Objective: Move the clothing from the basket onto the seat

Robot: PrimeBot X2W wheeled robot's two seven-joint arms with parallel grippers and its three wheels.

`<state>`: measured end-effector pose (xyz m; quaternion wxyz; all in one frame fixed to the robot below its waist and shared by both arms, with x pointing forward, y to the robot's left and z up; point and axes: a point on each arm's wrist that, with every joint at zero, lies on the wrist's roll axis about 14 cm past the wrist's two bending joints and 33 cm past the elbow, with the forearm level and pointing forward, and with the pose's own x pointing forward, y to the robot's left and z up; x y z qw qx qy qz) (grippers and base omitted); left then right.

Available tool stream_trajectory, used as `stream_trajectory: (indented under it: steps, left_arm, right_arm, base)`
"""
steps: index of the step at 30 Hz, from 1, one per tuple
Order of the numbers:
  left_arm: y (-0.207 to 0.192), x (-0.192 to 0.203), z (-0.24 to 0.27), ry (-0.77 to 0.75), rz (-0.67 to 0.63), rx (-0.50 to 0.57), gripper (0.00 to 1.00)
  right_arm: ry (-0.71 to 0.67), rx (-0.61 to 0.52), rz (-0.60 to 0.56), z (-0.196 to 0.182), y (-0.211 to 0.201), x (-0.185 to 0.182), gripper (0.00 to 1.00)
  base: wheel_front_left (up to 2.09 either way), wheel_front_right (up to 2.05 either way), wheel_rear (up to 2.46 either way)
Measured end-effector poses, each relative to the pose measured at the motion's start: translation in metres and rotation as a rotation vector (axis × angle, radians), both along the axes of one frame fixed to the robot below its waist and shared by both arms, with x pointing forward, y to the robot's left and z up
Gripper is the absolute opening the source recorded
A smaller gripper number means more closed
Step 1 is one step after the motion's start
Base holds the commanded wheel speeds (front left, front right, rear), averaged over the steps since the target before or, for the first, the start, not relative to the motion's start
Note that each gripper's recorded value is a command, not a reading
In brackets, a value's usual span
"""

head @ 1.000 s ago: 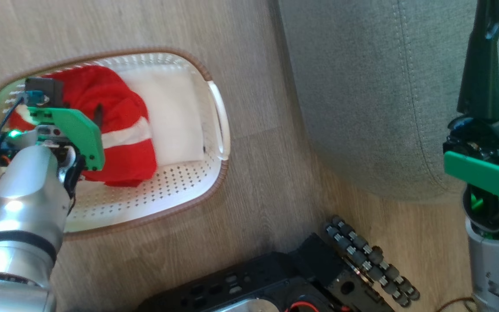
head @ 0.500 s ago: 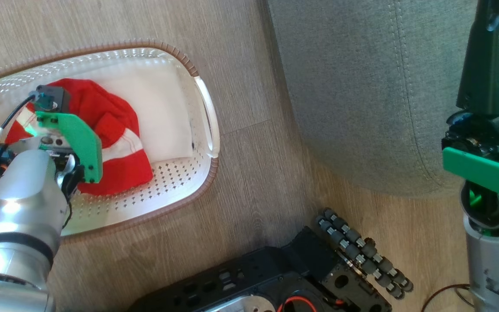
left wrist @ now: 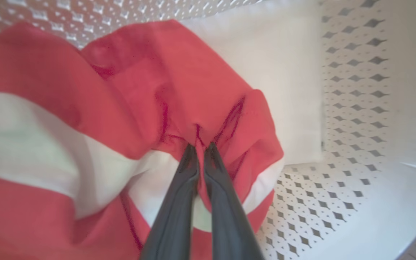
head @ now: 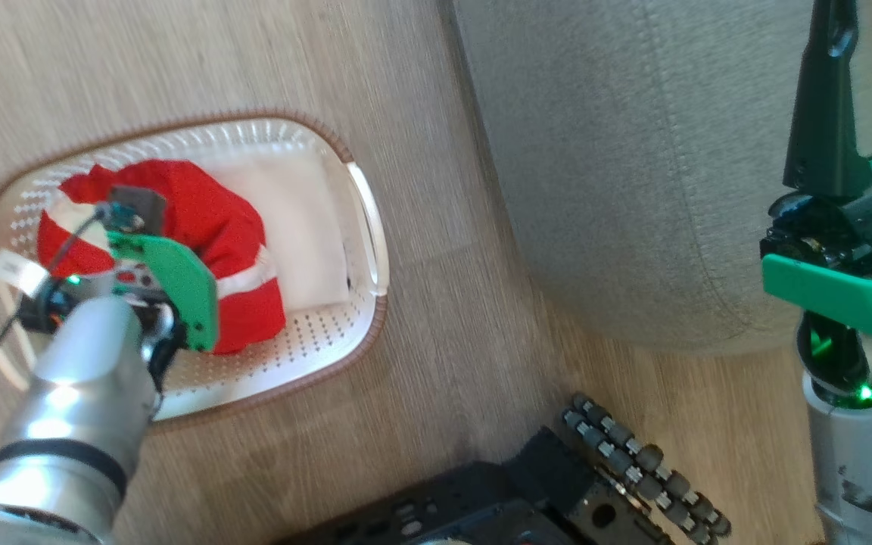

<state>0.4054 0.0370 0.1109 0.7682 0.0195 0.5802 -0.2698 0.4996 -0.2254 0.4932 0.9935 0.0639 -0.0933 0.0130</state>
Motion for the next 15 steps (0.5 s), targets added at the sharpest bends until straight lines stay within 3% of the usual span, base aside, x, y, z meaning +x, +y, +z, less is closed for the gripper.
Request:
stream_trajectory:
  steps: [15]
  left_arm:
    - [-0.025, 0.023, 0.12, -0.327, 0.04, -0.178, 0.0]
  right_arm:
    - [-0.108, 0.029, 0.002, 0.066, -0.002, -0.042, 1.0]
  base:
    - [0.0, 0.0, 0.0]
